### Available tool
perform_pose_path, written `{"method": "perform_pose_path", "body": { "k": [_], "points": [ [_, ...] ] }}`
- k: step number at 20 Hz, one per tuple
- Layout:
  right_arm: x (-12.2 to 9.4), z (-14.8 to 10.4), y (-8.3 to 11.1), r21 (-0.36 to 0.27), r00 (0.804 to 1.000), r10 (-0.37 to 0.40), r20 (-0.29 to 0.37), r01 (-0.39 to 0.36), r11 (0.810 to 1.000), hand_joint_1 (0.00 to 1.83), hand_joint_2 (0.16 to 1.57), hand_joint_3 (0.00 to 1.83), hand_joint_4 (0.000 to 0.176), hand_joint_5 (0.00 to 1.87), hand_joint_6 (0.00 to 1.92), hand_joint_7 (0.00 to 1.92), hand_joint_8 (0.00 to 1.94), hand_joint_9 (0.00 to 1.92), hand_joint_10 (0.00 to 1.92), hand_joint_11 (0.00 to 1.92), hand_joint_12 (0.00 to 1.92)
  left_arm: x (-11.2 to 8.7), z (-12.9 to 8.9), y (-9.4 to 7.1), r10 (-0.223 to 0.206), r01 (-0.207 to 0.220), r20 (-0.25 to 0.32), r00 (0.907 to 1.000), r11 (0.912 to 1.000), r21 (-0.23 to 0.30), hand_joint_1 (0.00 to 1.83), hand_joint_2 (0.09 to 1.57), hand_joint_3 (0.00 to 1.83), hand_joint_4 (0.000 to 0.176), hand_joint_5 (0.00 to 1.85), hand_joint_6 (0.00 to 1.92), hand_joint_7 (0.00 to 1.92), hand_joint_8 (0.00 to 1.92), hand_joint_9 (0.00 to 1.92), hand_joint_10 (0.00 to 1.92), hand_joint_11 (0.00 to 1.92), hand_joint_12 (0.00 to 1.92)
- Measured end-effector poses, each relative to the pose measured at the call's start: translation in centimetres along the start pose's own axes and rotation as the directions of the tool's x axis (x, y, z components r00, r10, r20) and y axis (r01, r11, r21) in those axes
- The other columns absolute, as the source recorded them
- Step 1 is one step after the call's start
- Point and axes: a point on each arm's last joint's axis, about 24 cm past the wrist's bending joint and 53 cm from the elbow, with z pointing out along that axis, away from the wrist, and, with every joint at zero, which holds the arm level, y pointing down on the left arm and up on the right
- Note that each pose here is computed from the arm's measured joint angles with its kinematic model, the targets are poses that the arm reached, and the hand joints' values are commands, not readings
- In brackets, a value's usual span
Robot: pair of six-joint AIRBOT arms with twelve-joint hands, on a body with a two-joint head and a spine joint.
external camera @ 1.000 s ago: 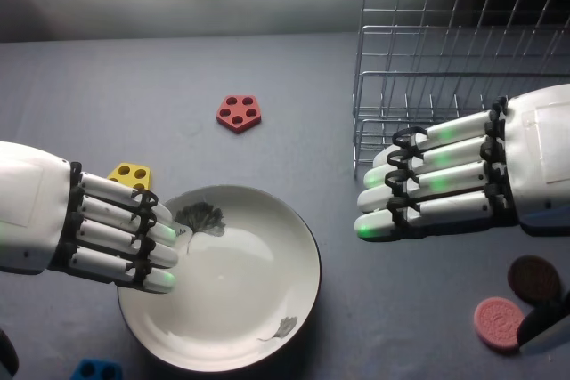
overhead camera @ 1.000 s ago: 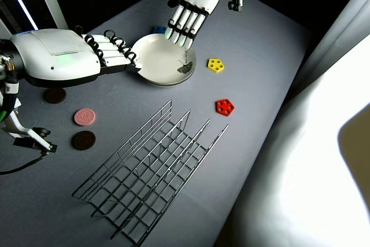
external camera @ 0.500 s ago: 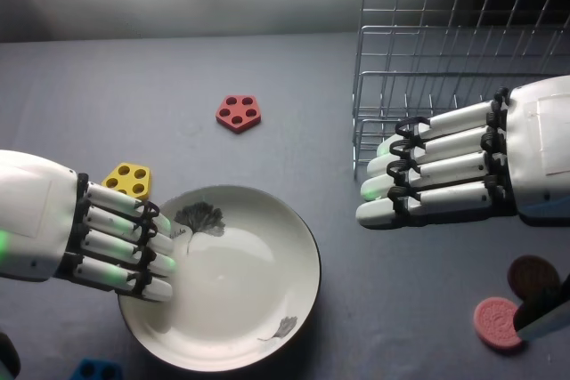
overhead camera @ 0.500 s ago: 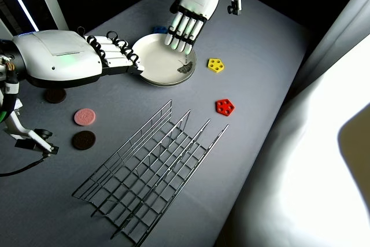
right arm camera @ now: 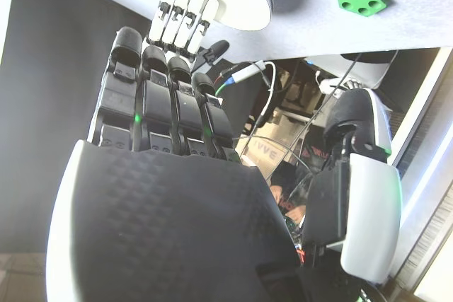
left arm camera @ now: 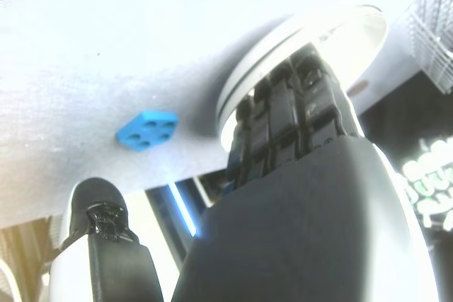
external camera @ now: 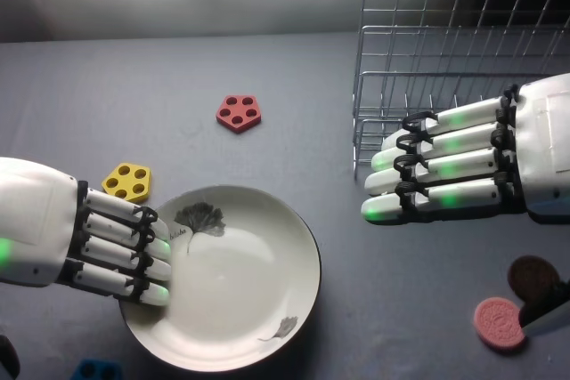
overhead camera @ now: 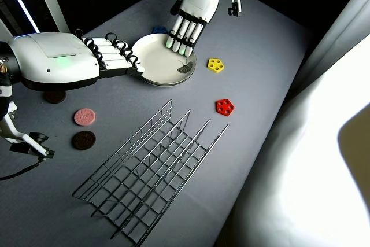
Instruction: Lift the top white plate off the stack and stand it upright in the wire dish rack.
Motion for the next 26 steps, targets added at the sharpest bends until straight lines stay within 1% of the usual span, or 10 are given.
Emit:
{"method": "perform_pose_path", "body": {
  "k": [4, 6, 12, 14, 16, 20, 22, 24, 25, 26],
  "points": [
    [0.0, 0.0, 0.0, 0.000, 1.000, -0.012, 0.000, 0.012, 1.000, 0.42, 1.01, 0.00, 0.000, 0.03, 0.00, 0.07, 0.00, 0.10, 0.00, 0.05, 0.24, 0.1, 0.2, 0.0, 0.001, -0.001, -0.004, 1.0000, 1.0000, 0.003, 0.34, 0.94, 0.00, 0.000, 0.09, 0.01, 0.11, 0.01, 0.11, 0.01, 0.01, 0.42],
    [0.0, 0.0, 0.0, -0.002, 1.000, -0.011, 0.001, 0.011, 1.000, 0.41, 1.01, 0.00, 0.000, 0.04, 0.01, 0.07, 0.00, 0.11, 0.01, 0.06, 0.24, 0.3, 0.3, -0.1, -0.001, 0.001, -0.009, 1.0000, 1.0000, 0.005, 0.33, 0.95, 0.00, 0.000, 0.12, 0.01, 0.13, 0.01, 0.12, 0.01, 0.02, 0.40],
    [0.3, 0.0, 0.1, -0.005, 0.999, -0.042, -0.006, 0.042, 0.999, 0.46, 1.00, 0.00, 0.000, 0.06, 0.01, 0.10, 0.01, 0.13, 0.01, 0.09, 0.25, 0.4, 0.5, -0.2, -0.002, 0.002, -0.013, 0.9999, 0.9999, 0.010, 0.32, 0.95, 0.00, 0.000, 0.10, 0.00, 0.12, 0.01, 0.12, 0.01, 0.02, 0.40],
    [0.3, 0.0, 0.1, -0.005, 0.999, -0.042, -0.006, 0.042, 0.999, 0.44, 1.01, 0.00, 0.000, 0.07, 0.01, 0.10, 0.01, 0.13, 0.01, 0.10, 0.25, 0.4, 0.8, -0.5, -0.007, 0.007, -0.013, 0.9999, 0.9998, 0.017, 0.34, 0.95, 0.00, 0.000, 0.07, 0.00, 0.09, 0.00, 0.10, 0.00, 0.00, 0.36],
    [0.3, 0.1, 0.1, -0.006, 0.999, -0.042, -0.006, 0.042, 0.999, 0.43, 1.01, 0.00, 0.000, 0.07, 0.01, 0.11, 0.01, 0.15, 0.01, 0.11, 0.25, 0.4, 1.3, -1.1, -0.013, 0.014, -0.012, 0.9998, 0.9995, 0.029, 0.33, 0.95, 0.00, 0.000, 0.10, 0.00, 0.13, 0.00, 0.14, 0.00, 0.00, 0.43],
    [0.3, 0.2, 0.2, -0.010, 0.999, -0.042, -0.007, 0.041, 0.999, 0.41, 1.01, 0.00, 0.000, 0.06, 0.00, 0.08, 0.00, 0.12, 0.00, 0.08, 0.23, -0.1, 2.8, -2.3, -0.030, 0.029, 0.010, 0.9995, 0.9982, 0.053, 0.31, 0.97, 0.00, 0.000, 0.09, 0.00, 0.12, 0.00, 0.13, 0.00, 0.00, 0.42],
    [0.4, 0.3, 0.3, -0.013, 0.999, -0.041, -0.007, 0.041, 0.999, 0.41, 1.01, 0.00, 0.000, 0.08, 0.01, 0.11, 0.01, 0.15, 0.01, 0.11, 0.24, -0.5, 3.7, -2.5, -0.045, 0.044, 0.029, 0.9986, 0.9974, 0.057, 0.30, 0.96, 0.00, 0.000, 0.07, 0.00, 0.09, 0.00, 0.10, 0.00, 0.00, 0.37],
    [0.4, 0.4, 0.6, -0.020, 0.999, -0.040, -0.008, 0.039, 0.999, 0.42, 1.01, 0.00, 0.000, 0.08, 0.00, 0.11, 0.01, 0.14, 0.01, 0.11, 0.24, -0.8, 4.8, -2.5, -0.061, 0.058, 0.046, 0.9971, 0.9965, 0.061, 0.31, 0.96, 0.00, 0.000, 0.07, 0.00, 0.09, 0.00, 0.10, 0.00, 0.00, 0.38],
    [0.5, 0.5, 0.8, -0.024, 0.999, -0.039, -0.009, 0.039, 0.999, 0.47, 1.00, 0.00, 0.000, 0.11, 0.01, 0.13, 0.01, 0.17, 0.01, 0.12, 0.25, -1.0, 5.3, -2.6, -0.068, 0.064, 0.053, 0.9963, 0.9959, 0.063, 0.33, 0.95, 0.00, 0.000, 0.09, 0.01, 0.10, 0.01, 0.11, 0.01, 0.02, 0.39],
    [0.5, 0.6, 0.8, -0.028, 0.999, -0.039, -0.009, 0.038, 0.999, 0.44, 1.01, 0.00, 0.000, 0.07, 0.00, 0.10, 0.00, 0.13, 0.00, 0.09, 0.23, -1.2, 5.9, -2.5, -0.079, 0.075, 0.064, 0.9948, 0.9953, 0.061, 0.34, 0.95, 0.00, 0.000, 0.08, 0.00, 0.10, 0.00, 0.11, 0.00, 0.00, 0.41]
  ]
}}
